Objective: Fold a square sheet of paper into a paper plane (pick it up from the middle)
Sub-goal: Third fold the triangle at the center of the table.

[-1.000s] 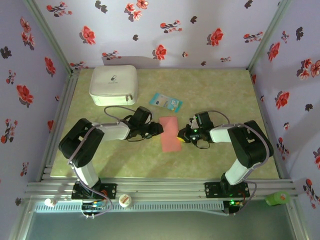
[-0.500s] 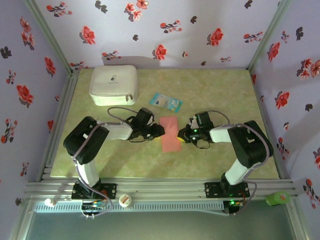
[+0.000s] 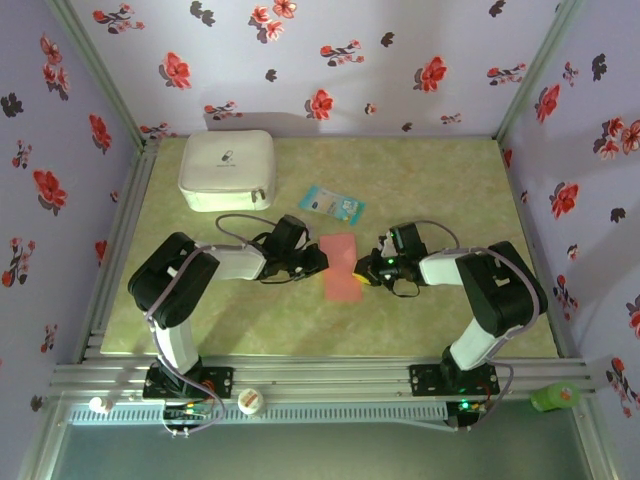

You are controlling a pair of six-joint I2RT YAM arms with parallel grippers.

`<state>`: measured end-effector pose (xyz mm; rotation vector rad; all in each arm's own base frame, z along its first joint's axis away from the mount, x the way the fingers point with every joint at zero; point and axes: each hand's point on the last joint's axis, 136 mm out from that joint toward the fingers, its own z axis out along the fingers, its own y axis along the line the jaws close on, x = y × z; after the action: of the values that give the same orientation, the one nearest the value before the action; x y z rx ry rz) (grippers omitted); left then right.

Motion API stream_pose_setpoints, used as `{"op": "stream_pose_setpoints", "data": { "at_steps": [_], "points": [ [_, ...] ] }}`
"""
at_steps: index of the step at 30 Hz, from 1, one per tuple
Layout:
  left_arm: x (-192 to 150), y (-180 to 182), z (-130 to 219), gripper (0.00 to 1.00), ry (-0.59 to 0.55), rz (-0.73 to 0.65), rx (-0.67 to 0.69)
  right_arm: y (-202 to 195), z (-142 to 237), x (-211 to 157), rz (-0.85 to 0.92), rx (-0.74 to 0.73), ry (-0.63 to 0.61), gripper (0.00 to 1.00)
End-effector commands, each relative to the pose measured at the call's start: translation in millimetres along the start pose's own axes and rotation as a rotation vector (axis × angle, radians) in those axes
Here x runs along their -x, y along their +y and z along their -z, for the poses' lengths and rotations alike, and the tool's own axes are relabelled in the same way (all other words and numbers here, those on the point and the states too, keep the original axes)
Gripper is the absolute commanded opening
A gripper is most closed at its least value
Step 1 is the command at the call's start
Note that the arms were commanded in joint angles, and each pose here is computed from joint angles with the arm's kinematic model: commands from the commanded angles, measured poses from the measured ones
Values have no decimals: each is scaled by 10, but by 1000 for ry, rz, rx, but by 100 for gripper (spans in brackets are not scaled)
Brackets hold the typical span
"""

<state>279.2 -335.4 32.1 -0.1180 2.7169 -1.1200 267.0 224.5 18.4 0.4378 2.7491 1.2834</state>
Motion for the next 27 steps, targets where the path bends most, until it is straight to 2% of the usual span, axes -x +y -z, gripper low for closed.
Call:
{"op": "stream_pose_setpoints", "data": {
  "at_steps": [1,6,12,14,17,19,23,27],
  "points": [
    [-28,-46,13,8,4,-2,-18,-279,-10,-46,-55,-116,-9,16],
    [-12,-56,92,4,-15,4,-21,-11,163,44,50,-80,-68,31],
    [36,-63,223,4,-36,42,-40,220,475,98,318,-153,-185,37],
    [43,-71,263,4,-39,52,-48,309,518,35,483,-177,-226,39],
    [34,-60,300,4,-24,73,-49,448,491,-178,827,-254,-279,42],
    [34,-48,308,4,-21,78,-42,568,416,-376,1061,-247,-293,43],
    [34,-68,326,3,-21,83,-46,679,271,-654,1318,-221,-308,46],
    [46,-85,334,3,-25,86,-51,679,113,-879,1538,-279,-292,48]
  ]
}}
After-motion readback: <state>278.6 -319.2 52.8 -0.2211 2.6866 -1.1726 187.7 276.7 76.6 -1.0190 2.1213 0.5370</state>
